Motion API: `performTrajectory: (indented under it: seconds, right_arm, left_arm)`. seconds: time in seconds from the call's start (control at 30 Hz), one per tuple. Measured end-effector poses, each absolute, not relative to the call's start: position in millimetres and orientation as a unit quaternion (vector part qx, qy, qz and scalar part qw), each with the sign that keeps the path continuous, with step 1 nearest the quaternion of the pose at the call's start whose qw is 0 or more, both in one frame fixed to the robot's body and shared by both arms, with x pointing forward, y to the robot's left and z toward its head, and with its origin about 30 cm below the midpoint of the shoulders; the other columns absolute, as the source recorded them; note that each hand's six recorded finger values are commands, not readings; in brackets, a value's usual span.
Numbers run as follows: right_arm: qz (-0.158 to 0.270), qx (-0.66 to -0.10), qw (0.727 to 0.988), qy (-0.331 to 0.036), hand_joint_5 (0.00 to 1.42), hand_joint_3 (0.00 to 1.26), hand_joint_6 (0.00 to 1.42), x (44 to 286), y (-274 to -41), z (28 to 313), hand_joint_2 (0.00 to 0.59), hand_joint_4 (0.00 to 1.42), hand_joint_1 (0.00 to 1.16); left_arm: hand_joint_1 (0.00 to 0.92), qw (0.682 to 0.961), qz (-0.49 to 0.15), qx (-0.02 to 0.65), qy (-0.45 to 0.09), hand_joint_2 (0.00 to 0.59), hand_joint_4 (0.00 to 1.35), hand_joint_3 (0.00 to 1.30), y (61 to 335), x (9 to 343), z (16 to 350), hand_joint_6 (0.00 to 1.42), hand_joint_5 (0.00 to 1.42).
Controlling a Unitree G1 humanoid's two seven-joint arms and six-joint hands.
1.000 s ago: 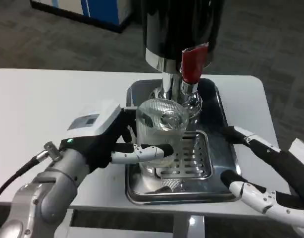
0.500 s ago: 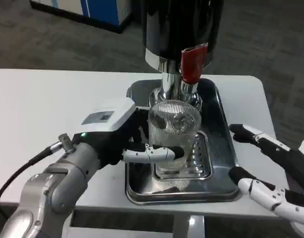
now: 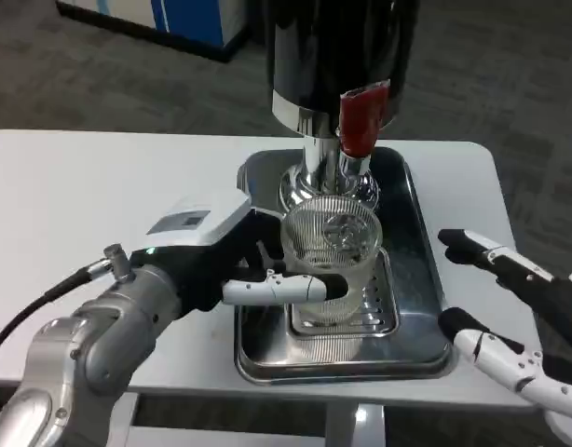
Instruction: Grasp the cup under the faucet to collect the drink, then remove the cup.
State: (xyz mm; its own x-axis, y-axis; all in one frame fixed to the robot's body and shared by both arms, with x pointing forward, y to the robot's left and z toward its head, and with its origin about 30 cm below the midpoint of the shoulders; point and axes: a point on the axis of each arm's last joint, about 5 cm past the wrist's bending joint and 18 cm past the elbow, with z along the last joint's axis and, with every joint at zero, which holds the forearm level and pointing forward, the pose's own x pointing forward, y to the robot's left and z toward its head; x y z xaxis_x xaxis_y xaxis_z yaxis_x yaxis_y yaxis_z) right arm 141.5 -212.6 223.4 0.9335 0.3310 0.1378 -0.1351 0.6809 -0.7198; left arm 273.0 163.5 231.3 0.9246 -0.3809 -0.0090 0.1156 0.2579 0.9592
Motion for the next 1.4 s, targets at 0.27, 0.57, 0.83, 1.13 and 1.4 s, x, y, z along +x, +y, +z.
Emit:
performTrajectory:
  seconds: [0.27, 0.57, 0.83, 1.13, 1.4]
  right_arm:
    - [0.128, -0.377, 0.908, -0.13, 0.07, 0.1, 0.05, 141, -213, 223, 0.4, 0.13, 0.37]
    - [0.128, -0.375, 0.909, -0.128, 0.07, 0.1, 0.05, 142, -213, 222, 0.402, 0.13, 0.38]
    - [0.135, -0.373, 0.909, -0.13, 0.07, 0.1, 0.05, 143, -209, 221, 0.405, 0.13, 0.38]
    - [0.135, -0.372, 0.909, -0.129, 0.07, 0.1, 0.05, 143, -209, 220, 0.405, 0.13, 0.39]
    - [0.131, -0.373, 0.909, -0.13, 0.08, 0.1, 0.05, 142, -210, 221, 0.405, 0.13, 0.39]
  left_arm:
    - [0.017, 0.787, -0.158, 0.587, -0.108, 0.01, 0.09, 0.13, 164, 269, 231, 0.0, 0.2]
    - [0.0, 0.794, -0.147, 0.584, -0.082, 0.0, 0.0, 0.0, 168, 266, 233, 0.0, 0.01]
    - [0.0, 0.808, -0.125, 0.575, -0.039, 0.001, 0.0, 0.0, 180, 266, 234, 0.0, 0.0]
    - [0.0, 0.826, -0.115, 0.55, -0.042, 0.01, 0.0, 0.0, 187, 257, 240, 0.0, 0.0]
    - [0.0, 0.869, -0.099, 0.478, -0.078, 0.018, 0.0, 0.0, 205, 223, 259, 0.0, 0.0]
